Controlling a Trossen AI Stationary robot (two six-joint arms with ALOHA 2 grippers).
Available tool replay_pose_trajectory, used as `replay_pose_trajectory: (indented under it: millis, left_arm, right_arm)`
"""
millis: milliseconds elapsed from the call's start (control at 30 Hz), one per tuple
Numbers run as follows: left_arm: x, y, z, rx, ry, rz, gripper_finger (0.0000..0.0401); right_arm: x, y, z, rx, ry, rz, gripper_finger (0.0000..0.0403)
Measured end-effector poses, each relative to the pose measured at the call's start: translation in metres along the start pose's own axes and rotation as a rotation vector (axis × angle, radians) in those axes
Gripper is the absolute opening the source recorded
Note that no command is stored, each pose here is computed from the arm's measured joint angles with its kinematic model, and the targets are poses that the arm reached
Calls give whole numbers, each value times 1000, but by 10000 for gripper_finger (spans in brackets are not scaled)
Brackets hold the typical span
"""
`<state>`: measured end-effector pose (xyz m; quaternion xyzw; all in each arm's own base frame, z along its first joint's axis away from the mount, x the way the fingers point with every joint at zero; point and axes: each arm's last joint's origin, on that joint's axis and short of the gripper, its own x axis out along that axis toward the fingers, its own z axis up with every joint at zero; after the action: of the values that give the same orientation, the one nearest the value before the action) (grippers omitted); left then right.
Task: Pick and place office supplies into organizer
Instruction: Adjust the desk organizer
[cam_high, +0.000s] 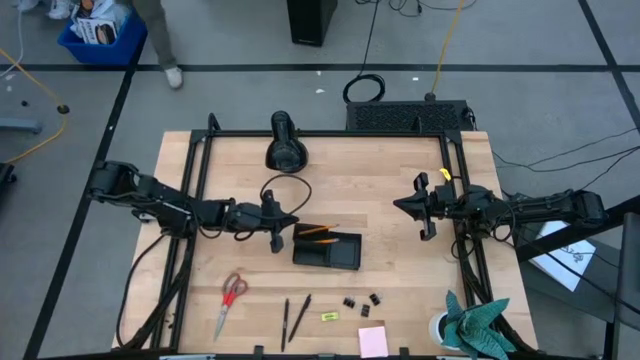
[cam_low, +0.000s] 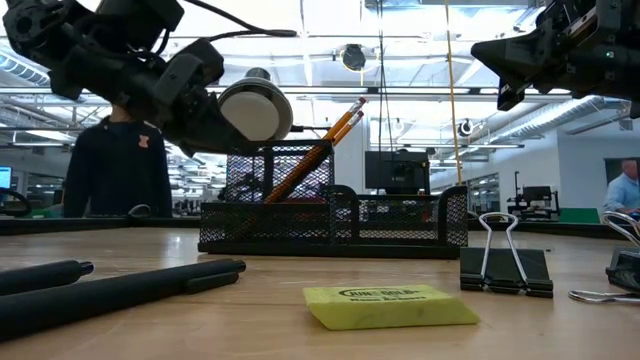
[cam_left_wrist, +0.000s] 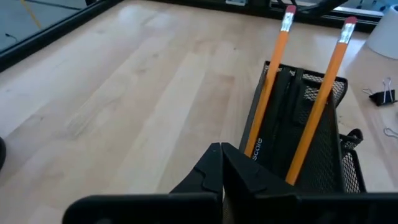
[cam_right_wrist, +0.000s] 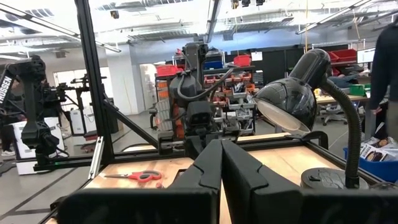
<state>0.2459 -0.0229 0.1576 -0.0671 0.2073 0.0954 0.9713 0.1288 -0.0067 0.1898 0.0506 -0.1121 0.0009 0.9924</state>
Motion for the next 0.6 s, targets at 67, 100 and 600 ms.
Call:
replay_pose_trajectory:
  millis: [67,100,600]
  left_arm:
    - [0,-1,0,-7,2,-2,8]
    - [-1,-2,-1,-10,2,-5,8]
    - [16,-7,-16,-3,5,27,10]
  right_arm:
    - [0,0,0,0,0,0,4]
    - [0,0,0,0,-1,0,4]
    - [0,0,0,0,3,-1,4]
